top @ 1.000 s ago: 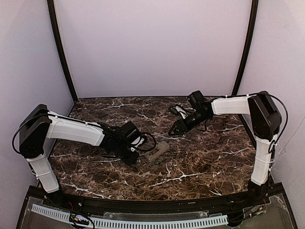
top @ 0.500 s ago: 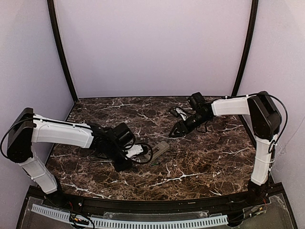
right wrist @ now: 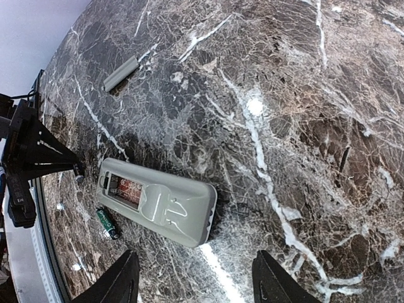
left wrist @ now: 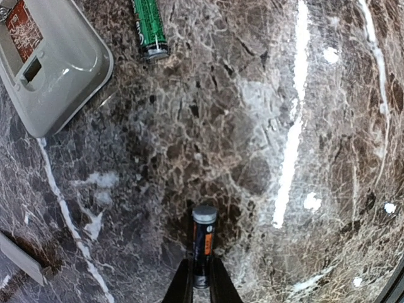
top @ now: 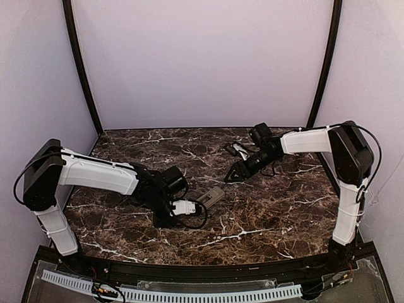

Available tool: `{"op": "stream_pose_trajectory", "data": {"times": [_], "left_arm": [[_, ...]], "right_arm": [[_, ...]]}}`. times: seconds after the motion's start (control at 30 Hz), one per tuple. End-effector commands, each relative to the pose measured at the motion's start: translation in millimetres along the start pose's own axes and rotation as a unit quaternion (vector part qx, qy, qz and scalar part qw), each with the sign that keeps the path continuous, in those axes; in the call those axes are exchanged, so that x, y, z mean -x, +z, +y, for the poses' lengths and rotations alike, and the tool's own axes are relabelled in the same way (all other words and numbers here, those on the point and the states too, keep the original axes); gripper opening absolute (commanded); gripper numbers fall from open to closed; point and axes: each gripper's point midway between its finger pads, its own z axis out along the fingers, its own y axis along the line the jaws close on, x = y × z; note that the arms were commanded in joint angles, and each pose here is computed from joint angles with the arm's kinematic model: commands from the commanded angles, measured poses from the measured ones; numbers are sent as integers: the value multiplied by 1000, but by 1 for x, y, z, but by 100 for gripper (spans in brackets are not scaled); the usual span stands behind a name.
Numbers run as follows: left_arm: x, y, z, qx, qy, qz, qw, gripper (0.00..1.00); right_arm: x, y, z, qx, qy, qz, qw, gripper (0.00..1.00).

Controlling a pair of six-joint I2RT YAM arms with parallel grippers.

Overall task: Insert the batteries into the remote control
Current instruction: Adjust the battery at the center of the board.

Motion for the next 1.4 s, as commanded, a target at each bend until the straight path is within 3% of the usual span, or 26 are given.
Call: {"op": "stream_pose_trajectory", "data": {"times": [0.0, 0.03, 0.1, 0.17, 0.37, 0.53, 0.67, 0.83, 1.0, 1.37], "left_arm": [[-6, 1, 4, 13, 21, 25, 999, 15], [-8, 1, 8, 26, 15, 30, 999, 17], [-9, -1, 14, 42, 0, 35, 999, 36], [-8, -7, 17, 52, -17, 33, 998, 48], [-1, -47, 35, 117, -114, -15, 986, 66], [-9, -74, 31, 130, -218, -70, 965, 66], [-31, -70, 15, 111, -300, -74, 944, 63], [-49, -50, -7, 78, -332, -42, 939, 60], [-51, -25, -16, 69, -356, -8, 932, 50], [-35, 3, -21, 53, -373, -17, 926, 41]], "right_arm": [[6, -11, 6, 1, -10, -15, 1000, 60], [6, -11, 6, 1, -10, -15, 1000, 60], [6, -11, 7, 2, -9, -14, 1000, 60], [6, -11, 7, 2, -10, -15, 1000, 60], [8, -9, 5, 3, -10, -16, 1000, 60], [7, -9, 4, 2, -10, -16, 1000, 60], [6, -8, 3, 3, -9, -14, 1000, 60], [6, -8, 2, 3, -8, -15, 1000, 60], [4, -7, 1, 3, -6, -14, 1000, 60], [0, -7, -1, -1, -3, -11, 1000, 60]]}}
